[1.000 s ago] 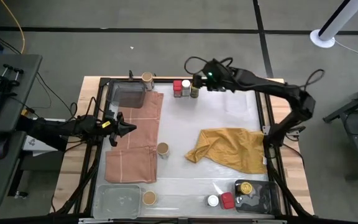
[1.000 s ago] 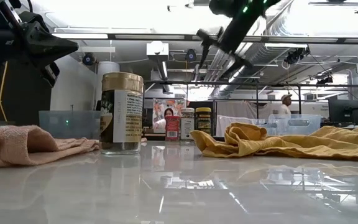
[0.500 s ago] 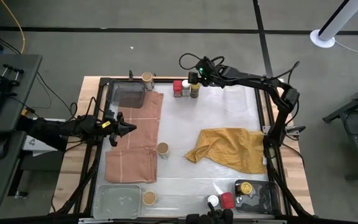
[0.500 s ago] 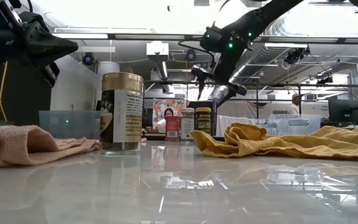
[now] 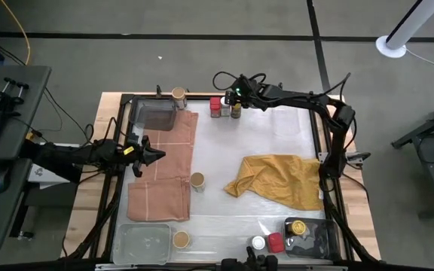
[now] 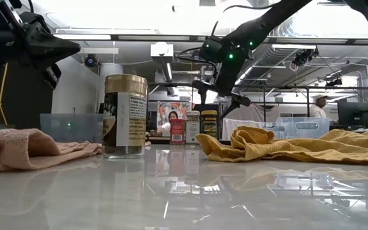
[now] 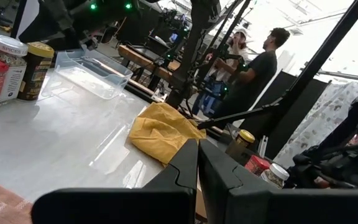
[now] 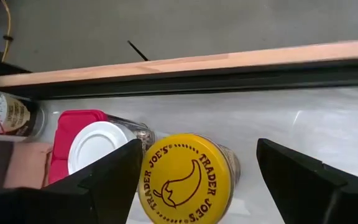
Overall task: Sort spices by type
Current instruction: Put the yellow seasoning bottle into the bottom black bin
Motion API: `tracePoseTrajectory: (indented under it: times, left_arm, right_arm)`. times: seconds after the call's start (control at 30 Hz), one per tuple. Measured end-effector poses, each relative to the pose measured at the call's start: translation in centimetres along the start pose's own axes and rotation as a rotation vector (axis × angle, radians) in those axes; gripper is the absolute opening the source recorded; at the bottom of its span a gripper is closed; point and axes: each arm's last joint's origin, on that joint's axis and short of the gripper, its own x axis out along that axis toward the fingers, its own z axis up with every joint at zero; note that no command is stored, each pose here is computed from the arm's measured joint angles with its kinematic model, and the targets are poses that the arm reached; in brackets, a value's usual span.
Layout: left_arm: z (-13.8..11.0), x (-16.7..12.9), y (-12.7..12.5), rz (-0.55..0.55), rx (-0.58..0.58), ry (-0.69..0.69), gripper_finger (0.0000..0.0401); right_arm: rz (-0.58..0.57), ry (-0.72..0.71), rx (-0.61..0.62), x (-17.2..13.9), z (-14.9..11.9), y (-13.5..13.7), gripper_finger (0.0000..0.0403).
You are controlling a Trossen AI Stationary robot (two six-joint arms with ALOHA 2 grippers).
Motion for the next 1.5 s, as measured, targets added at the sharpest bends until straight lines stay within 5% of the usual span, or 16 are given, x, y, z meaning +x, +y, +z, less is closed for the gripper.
tracePoseTrajectory:
  times: [0.57,0.93,1.3,1.5]
  left_arm:
    - [0.0,0.0,0.0,0.0,0.0,0.0,0.0]
    - [0.0,0.0,0.0,0.0,0.0,0.0,0.0]
    - [0.0,0.0,0.0,0.0,0.0,0.0,0.0]
    - [0.0,0.0,0.0,0.0,0.0,0.0,0.0]
  right_arm:
    - [-0.173,0.095,-0.133,0.2,-1.4,-1.5,0.031]
    - [-0.184,0.091,-0.213,0.2,-1.4,-1.5,0.0309]
    - [-0.179,0.101,-0.342,0.2,-1.4,-1.5,0.0215]
    - [-0.133,0.104,-0.485,-2.6,-1.2,-1.1,0.0216]
